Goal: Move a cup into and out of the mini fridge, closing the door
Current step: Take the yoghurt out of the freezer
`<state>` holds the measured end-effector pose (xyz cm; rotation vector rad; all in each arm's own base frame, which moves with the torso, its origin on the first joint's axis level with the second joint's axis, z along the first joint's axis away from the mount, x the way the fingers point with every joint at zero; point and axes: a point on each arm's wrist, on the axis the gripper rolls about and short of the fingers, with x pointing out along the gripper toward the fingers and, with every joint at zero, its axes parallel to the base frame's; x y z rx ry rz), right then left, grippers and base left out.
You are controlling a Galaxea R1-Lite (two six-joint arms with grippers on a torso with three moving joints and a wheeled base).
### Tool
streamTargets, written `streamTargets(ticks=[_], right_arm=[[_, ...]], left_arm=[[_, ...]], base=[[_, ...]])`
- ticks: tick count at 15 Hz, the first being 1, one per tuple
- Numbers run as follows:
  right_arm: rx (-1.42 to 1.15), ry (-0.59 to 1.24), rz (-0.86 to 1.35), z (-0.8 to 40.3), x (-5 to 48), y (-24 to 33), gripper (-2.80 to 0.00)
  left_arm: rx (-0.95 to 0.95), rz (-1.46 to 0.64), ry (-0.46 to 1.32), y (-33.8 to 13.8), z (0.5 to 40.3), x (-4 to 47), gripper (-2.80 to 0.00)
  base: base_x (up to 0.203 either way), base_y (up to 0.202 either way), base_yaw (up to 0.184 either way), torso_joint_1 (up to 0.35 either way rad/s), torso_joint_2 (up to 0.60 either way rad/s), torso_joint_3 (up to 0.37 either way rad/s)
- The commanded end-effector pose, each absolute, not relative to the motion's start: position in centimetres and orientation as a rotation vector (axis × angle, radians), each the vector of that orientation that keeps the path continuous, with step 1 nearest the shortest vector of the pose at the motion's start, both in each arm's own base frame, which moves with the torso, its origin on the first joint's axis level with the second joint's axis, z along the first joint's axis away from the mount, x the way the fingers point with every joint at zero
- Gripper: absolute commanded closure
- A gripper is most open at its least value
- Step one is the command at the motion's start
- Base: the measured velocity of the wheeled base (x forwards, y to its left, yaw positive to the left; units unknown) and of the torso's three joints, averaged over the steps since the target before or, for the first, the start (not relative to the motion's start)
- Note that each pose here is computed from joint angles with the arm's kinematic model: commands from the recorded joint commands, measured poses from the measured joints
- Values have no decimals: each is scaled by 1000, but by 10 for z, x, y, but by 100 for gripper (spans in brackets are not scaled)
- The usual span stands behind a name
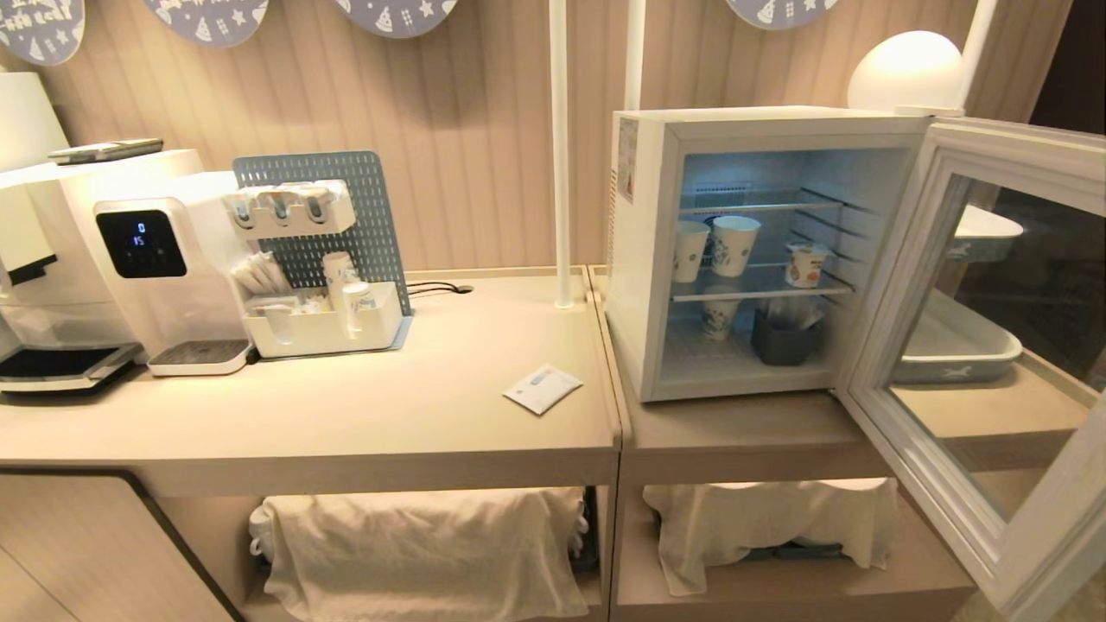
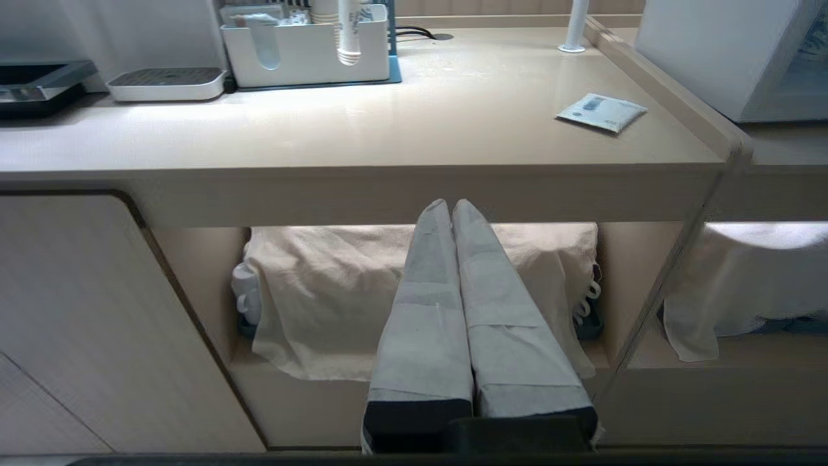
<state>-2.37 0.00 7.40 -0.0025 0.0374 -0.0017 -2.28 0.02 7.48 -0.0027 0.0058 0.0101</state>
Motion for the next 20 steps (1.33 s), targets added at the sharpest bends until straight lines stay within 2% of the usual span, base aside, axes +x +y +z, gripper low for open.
streamTargets(ticks=[1,18,20], right_arm=[[-3,38,-1,74,-24,0,0],[-3,37,0,74,-24,0,0],[-2,34,-2,74,-23,0,0]], left_arm=[[-3,11,8,0,74,-23,0],[-3,11,8,0,74,-23,0],[-5,11,8,0,74,-23,0]], base=[[207,0,2,2,11,2],[193,0,0,2,3,3],[91,0,3,2,16,-3]])
